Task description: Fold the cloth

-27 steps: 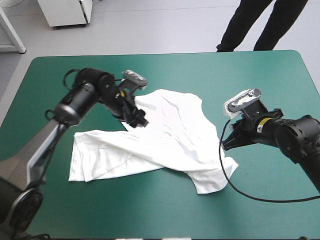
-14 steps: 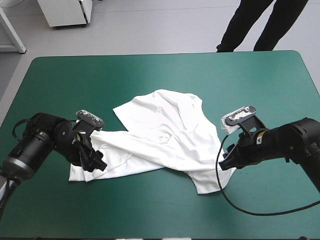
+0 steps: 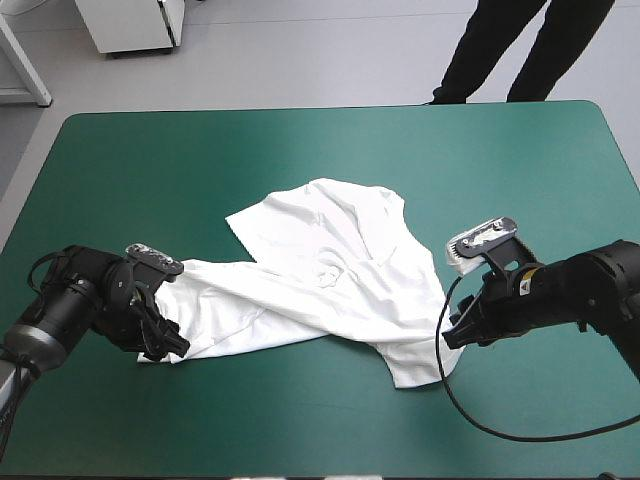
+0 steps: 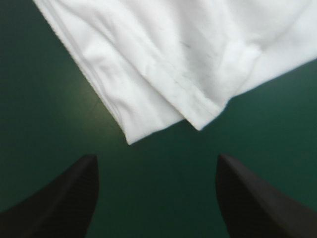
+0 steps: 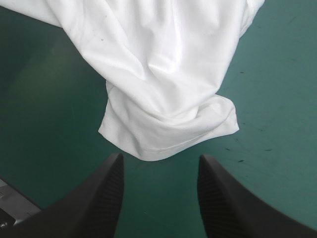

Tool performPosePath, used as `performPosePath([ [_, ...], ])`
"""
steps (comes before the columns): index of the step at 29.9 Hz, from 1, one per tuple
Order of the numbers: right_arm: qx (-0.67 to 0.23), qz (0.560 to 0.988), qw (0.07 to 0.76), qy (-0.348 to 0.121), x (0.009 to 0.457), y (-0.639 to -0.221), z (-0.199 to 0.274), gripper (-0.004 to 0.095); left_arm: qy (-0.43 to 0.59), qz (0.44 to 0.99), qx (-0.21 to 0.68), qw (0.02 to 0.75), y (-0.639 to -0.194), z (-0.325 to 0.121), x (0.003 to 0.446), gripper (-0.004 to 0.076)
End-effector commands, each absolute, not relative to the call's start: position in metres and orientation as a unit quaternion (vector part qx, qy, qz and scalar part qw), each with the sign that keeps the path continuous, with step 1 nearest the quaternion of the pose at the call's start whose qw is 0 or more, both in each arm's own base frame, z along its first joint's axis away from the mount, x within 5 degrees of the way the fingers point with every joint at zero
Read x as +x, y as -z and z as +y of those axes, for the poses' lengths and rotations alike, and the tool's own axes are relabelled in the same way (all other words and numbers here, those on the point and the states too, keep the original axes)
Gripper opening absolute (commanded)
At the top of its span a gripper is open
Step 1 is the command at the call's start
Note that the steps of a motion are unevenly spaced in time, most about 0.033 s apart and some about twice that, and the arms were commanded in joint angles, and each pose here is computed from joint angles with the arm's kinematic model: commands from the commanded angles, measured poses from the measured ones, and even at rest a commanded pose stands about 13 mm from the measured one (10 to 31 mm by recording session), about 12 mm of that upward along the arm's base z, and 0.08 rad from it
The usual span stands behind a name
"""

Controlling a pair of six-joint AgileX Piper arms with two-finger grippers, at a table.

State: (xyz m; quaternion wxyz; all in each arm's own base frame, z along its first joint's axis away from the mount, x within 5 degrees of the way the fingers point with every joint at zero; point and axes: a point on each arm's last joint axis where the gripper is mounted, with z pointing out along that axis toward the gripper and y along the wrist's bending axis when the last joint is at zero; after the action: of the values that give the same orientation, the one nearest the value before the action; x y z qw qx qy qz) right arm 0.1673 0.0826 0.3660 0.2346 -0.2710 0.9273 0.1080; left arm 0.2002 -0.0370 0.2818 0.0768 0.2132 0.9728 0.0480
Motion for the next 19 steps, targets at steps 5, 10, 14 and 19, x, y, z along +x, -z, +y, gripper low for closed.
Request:
performPosePath([
  [5,-0.270,0.916,0.275,-0.116,0.165,-0.381,0.083,0.0449,-0.041,0.978,0.165,0.118,-0.290,-0.023,0.206,0.0438],
  [10,-0.269,0.915,0.276,-0.116,0.165,-0.381,0.083,0.0449,-0.035,0.984,0.139,0.107,-0.281,-0.013,0.206,0.0438],
  [14,-0.269,0.915,0.276,-0.116,0.165,-0.381,0.083,0.0449,-0.033,0.988,0.133,0.075,-0.258,-0.010,0.203,0.0438],
  [19,-0.270,0.916,0.272,-0.117,0.165,-0.381,0.083,0.0449,-0.010,0.993,0.104,0.059,-0.239,-0.005,0.208,0.0438],
])
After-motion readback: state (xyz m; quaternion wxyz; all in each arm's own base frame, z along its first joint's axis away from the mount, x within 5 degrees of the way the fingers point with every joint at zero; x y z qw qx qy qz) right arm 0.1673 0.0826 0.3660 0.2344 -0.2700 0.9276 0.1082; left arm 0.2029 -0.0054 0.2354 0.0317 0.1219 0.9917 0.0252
